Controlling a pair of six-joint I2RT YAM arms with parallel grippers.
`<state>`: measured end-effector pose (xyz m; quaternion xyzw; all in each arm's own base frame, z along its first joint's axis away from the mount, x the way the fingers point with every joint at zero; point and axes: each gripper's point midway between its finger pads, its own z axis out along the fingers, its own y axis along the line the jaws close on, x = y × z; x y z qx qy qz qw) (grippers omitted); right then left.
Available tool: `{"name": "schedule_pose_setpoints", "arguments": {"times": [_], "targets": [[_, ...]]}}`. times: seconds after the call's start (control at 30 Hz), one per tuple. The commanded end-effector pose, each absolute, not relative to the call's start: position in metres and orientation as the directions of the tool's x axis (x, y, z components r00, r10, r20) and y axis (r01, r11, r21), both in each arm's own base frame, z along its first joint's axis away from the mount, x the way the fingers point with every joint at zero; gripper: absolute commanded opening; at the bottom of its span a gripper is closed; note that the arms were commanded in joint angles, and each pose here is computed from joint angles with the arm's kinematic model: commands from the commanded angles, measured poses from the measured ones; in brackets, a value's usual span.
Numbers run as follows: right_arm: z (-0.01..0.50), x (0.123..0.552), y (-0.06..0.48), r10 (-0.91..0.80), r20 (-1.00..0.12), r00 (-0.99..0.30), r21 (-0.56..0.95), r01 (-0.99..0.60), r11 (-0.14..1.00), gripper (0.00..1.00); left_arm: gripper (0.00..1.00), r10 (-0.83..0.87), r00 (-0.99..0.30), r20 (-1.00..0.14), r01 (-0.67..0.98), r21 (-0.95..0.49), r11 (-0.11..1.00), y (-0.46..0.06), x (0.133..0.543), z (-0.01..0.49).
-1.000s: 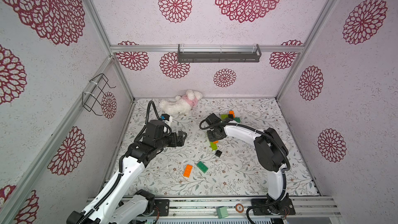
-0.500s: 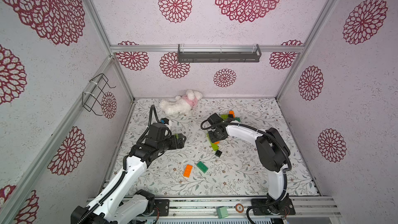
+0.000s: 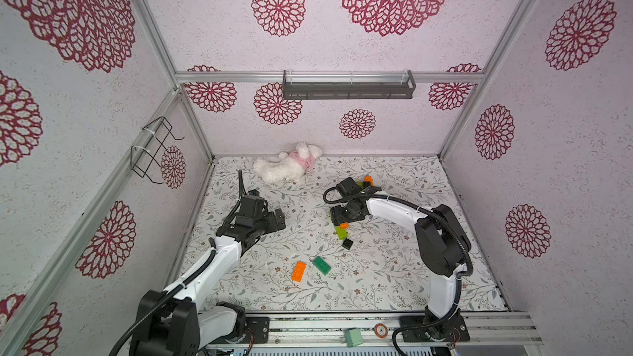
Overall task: Assemble a small pinwheel with lego
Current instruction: Assemble the lego brick with the lego brick, then adjust the lego brick at the center of the board.
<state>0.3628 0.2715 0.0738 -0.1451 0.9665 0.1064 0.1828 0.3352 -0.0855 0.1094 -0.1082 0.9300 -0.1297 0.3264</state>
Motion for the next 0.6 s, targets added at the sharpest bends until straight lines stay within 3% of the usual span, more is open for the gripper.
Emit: {"name": "schedule_pose_setpoints", "arguments": {"times": [0.0,0.23,0.57], "targets": [[0.111,0.367,0.267,-0.185,-0.456,-0.871,0.231,-0.316,0.920,0.86,0.99,-0.262,-0.737,-0.623,-0.098,-0.285,0.953,-0.082,0.369,0.103],[0.125,0.357,0.247,-0.169,-0.477,-0.862,0.234,-0.310,0.921,0.96,0.99,-0.262,-0.794,-0.548,-0.115,-0.287,0.951,-0.068,0.391,0.062],[0.120,0.349,0.243,-0.165,-0.472,-0.866,0.267,-0.318,0.909,0.98,0.97,-0.215,-0.864,-0.455,-0.053,-0.344,0.937,-0.085,0.406,0.039]]}}
